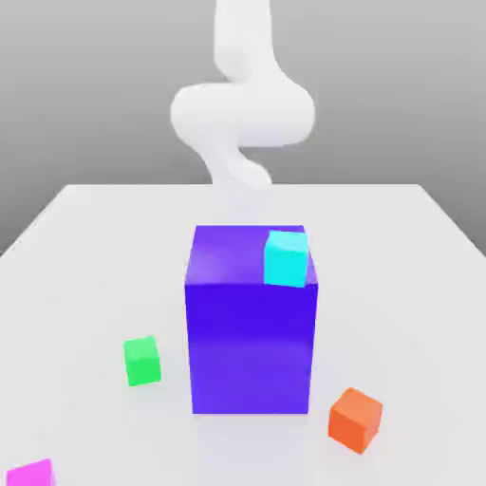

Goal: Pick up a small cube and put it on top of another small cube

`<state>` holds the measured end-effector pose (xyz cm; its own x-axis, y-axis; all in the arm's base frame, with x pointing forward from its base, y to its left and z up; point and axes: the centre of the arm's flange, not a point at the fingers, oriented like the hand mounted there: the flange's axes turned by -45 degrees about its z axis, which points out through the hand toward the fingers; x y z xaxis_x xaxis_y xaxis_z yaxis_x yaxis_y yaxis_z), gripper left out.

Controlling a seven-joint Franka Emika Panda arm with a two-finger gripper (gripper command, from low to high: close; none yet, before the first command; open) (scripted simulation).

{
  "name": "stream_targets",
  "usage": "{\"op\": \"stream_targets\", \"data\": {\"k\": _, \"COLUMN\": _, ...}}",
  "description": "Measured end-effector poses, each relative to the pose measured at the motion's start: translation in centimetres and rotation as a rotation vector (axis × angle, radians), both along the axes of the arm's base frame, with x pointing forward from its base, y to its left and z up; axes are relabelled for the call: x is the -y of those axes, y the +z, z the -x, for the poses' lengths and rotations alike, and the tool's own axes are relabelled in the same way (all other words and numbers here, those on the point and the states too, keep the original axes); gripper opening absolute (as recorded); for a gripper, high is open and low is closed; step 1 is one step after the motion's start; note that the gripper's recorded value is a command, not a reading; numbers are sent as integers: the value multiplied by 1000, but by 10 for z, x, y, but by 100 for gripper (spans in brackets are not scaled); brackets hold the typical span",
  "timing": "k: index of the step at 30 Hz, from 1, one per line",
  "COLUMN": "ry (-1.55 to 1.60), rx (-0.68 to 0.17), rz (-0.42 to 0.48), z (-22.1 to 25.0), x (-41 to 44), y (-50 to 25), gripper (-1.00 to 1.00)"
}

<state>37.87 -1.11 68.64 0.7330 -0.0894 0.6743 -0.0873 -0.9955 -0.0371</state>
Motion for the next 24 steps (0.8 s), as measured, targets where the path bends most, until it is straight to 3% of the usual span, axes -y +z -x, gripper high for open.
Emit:
{"op": "stream_targets", "data": {"k": 12, "ry": -378, "rx": -261, "rz": -151, "z": -122, "x": 82, "y": -154, "gripper": 0}}
{"op": "stream_targets", "data": {"k": 24, "ry": -770, "rx": -498, "rz": -316, "z": -162, "x": 180, "y": -352, "gripper": 0}}
